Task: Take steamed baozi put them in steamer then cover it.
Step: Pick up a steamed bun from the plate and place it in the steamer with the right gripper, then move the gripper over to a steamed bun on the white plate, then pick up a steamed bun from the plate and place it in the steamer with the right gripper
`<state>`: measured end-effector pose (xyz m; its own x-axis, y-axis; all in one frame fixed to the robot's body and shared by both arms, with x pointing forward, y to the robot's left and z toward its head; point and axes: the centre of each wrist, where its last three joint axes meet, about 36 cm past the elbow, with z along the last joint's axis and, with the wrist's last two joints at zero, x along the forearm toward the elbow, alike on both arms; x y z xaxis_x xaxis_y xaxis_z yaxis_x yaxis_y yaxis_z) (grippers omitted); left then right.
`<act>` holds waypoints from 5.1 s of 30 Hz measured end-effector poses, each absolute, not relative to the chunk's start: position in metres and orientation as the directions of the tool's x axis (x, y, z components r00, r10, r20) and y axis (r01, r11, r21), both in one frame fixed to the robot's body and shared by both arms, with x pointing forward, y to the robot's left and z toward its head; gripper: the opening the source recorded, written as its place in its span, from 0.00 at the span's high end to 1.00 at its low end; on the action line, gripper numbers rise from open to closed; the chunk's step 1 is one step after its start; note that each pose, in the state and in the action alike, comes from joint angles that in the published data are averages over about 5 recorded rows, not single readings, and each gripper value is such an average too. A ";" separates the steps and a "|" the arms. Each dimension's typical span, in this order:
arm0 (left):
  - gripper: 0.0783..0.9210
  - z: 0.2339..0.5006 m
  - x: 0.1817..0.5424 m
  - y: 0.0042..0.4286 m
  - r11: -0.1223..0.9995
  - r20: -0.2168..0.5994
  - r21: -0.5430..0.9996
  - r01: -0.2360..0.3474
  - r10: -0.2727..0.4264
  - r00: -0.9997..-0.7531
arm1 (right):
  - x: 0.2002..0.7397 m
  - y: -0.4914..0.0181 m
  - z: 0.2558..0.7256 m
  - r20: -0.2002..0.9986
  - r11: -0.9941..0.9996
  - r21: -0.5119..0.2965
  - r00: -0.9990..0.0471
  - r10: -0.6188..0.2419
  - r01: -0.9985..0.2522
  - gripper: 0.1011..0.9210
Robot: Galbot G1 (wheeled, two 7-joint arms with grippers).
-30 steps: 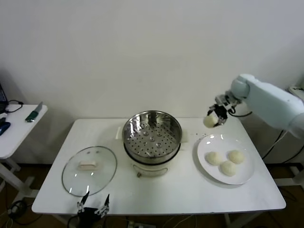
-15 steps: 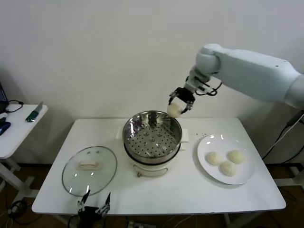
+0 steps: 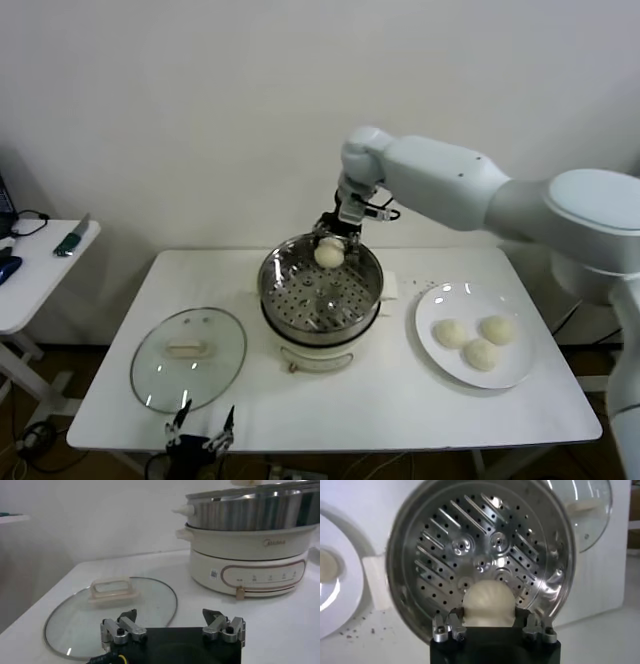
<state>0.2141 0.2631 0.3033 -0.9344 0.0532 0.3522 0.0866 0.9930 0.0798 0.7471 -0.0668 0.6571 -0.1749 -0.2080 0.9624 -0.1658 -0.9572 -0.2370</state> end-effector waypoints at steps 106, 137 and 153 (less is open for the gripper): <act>0.12 0.300 0.209 0.252 0.993 0.368 0.086 0.078 0.041 -0.929 | 0.659 -0.367 0.474 0.989 -0.018 -0.118 -0.116 -0.093 -0.993 0.12; 0.12 0.303 0.206 0.251 0.991 0.369 0.097 0.090 0.048 -0.928 | 0.673 -0.366 0.511 0.982 -0.022 -0.144 -0.141 -0.125 -0.989 0.31; 0.12 0.313 0.205 0.251 0.988 0.346 0.102 0.113 0.071 -0.935 | 0.670 -0.269 0.717 0.939 -0.157 -0.280 -0.236 -0.251 -0.947 0.31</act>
